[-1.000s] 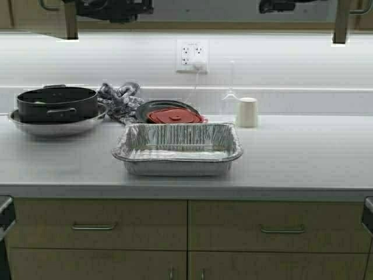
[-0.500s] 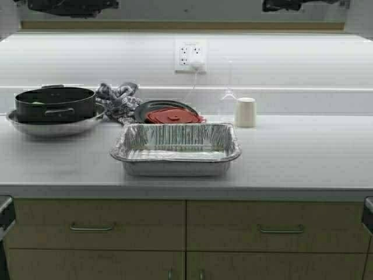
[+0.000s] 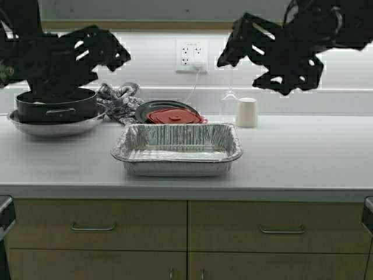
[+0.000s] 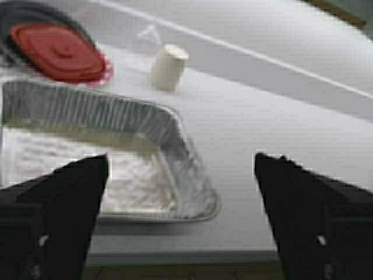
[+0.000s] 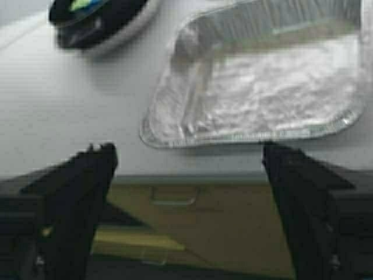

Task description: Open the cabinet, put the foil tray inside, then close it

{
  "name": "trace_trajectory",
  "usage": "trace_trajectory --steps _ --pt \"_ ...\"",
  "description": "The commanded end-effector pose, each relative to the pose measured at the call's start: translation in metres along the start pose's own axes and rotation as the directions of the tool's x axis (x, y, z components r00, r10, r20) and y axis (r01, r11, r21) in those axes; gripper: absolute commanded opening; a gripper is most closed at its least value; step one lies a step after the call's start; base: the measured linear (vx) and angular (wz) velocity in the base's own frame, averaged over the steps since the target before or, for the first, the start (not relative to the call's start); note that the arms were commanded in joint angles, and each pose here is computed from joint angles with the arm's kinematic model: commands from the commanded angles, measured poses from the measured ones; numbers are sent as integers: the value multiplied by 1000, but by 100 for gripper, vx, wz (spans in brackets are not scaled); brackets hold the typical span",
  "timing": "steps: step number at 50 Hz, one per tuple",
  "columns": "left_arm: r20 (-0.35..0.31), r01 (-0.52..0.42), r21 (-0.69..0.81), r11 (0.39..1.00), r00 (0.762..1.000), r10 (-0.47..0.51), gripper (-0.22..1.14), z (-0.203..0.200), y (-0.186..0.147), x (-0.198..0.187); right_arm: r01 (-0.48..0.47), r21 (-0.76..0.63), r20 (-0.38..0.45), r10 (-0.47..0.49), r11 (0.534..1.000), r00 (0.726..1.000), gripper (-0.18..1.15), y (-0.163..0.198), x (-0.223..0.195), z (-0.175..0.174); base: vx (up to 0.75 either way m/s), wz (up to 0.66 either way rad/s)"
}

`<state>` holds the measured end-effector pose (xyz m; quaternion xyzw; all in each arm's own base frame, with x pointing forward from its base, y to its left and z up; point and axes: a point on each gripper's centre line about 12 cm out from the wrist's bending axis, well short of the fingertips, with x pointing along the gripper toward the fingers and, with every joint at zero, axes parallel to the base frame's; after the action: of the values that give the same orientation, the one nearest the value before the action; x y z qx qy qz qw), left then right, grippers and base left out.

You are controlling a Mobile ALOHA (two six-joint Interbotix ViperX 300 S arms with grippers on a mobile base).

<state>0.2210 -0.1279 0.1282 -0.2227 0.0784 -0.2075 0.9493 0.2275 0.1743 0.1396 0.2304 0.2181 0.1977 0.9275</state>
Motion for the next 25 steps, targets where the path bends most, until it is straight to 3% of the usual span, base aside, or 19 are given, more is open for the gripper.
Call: trace_trajectory --steps 1,9,19,25 --pt "-8 -6 -37 999 1000 6 102 -30 15 1 -53 66 5 53 996 999 103 -13 12 -19 0 0" --pt "-16 -26 -162 986 1000 23 103 -74 40 13 -29 137 31 25 990 999 103 -52 29 -30 0 1" --pt "-51 -123 -354 927 992 112 102 -119 89 30 6 177 27 -11 984 1000 103 -88 44 -36 0 0" --pt "-65 -48 -454 890 998 21 102 -132 98 49 -6 223 52 -6 975 999 103 -109 51 -41 0 2"
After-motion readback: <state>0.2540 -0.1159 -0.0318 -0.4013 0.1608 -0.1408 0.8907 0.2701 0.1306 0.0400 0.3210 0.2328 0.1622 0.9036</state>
